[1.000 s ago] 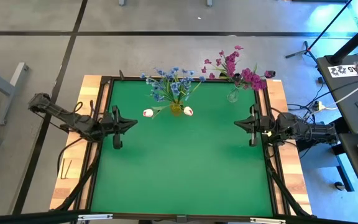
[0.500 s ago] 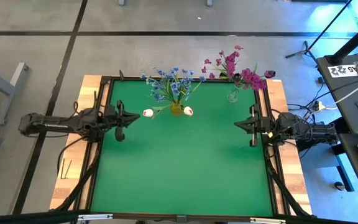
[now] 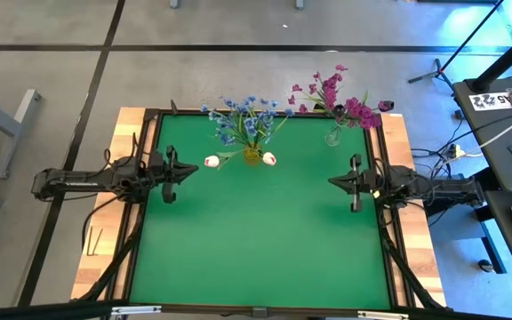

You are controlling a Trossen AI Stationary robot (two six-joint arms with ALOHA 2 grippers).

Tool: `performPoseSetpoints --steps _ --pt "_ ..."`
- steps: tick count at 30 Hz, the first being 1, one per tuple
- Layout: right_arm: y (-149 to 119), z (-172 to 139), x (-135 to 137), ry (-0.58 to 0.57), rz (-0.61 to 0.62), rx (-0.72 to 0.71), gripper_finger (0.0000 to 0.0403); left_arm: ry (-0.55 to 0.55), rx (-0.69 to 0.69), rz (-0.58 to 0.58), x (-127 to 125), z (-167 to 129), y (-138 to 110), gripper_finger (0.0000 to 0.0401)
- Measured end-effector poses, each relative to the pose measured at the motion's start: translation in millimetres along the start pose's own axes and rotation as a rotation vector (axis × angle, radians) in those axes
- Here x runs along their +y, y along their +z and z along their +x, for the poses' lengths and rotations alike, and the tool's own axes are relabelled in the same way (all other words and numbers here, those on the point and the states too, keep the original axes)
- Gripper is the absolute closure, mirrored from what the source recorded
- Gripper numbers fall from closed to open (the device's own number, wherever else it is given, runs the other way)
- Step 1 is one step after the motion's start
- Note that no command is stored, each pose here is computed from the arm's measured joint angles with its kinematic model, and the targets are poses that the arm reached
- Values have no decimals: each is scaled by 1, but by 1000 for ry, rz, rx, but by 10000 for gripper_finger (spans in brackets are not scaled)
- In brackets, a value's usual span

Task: Sort flowers into vase by color
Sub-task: Return to Home Position

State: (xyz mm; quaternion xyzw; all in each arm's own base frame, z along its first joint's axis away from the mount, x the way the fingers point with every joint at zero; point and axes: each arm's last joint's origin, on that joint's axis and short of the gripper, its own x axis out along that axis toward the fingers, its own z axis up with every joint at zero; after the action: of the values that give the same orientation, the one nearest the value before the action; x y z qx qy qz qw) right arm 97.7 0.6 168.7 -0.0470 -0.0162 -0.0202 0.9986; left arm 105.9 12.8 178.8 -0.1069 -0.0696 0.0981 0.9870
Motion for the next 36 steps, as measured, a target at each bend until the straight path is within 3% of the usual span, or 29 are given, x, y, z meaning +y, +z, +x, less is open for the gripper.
performPoseSetpoints --steps 5,11,36 --pt "1 0 -1 -32 -16 -9 402 3 12 8 0 0 -1 401" --pt "1 0 -5 -173 -39 1 402 7 20 -60 0 0 -2 401" --pt "1 0 -5 -163 -39 4 402 9 18 -63 0 0 -2 401"
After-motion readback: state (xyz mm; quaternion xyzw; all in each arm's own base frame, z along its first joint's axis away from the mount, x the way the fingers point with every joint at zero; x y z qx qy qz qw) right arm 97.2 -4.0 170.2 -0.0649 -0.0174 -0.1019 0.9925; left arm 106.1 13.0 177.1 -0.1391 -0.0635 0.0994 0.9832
